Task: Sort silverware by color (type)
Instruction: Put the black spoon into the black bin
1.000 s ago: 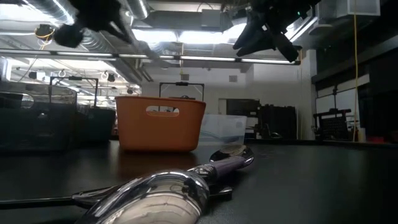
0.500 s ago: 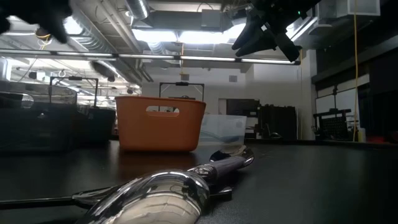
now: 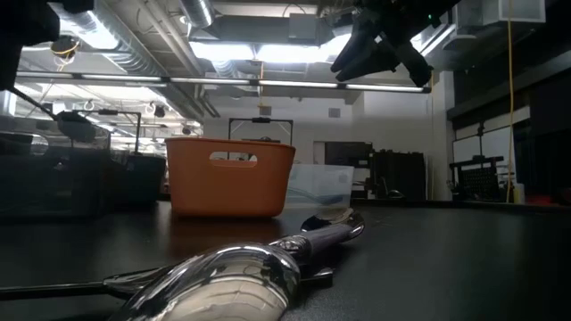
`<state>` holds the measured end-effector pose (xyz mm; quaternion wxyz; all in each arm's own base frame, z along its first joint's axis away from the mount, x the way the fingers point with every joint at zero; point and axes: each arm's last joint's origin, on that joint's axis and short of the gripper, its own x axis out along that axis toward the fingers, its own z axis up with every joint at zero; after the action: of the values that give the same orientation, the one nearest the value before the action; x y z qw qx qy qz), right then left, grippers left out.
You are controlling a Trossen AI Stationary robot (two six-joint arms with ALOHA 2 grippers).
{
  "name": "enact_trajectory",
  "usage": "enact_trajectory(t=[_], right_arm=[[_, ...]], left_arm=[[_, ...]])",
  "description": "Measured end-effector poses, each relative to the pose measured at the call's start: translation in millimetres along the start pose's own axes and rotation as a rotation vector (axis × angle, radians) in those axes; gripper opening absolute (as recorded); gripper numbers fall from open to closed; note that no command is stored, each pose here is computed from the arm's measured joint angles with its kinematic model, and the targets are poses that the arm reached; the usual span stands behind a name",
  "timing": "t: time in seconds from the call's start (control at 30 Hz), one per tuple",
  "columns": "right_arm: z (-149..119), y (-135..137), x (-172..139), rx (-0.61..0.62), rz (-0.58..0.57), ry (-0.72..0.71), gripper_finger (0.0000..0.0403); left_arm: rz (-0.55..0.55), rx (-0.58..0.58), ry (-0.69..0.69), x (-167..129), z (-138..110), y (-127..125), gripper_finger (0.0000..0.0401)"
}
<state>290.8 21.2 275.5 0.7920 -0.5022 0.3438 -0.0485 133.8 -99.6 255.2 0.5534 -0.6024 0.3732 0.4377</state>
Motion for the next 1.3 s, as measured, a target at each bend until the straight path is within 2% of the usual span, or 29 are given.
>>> enact_trajectory(t=[0.17,0.47,0.73,1.3], right_arm=[[1,1,0,0.000,0.025,-0.033,0.0092],[1,1,0,0.001,0.025,-0.035,0.0092],[1,0,0,0.001,0.024,-0.036,0.0092],[2,1,0,0.001,0.032,-0.047,0.0092]], left_arm=[[0.056,0.002,-0.045,5,2,0,0.0000],[0.161,0.020,-0.027,24,-13,-5,0.0002],[0.194,0.038,-0.052,33,-17,-6,0.0024],[0.198,0.062,-0.052,36,-19,-7,0.0027]])
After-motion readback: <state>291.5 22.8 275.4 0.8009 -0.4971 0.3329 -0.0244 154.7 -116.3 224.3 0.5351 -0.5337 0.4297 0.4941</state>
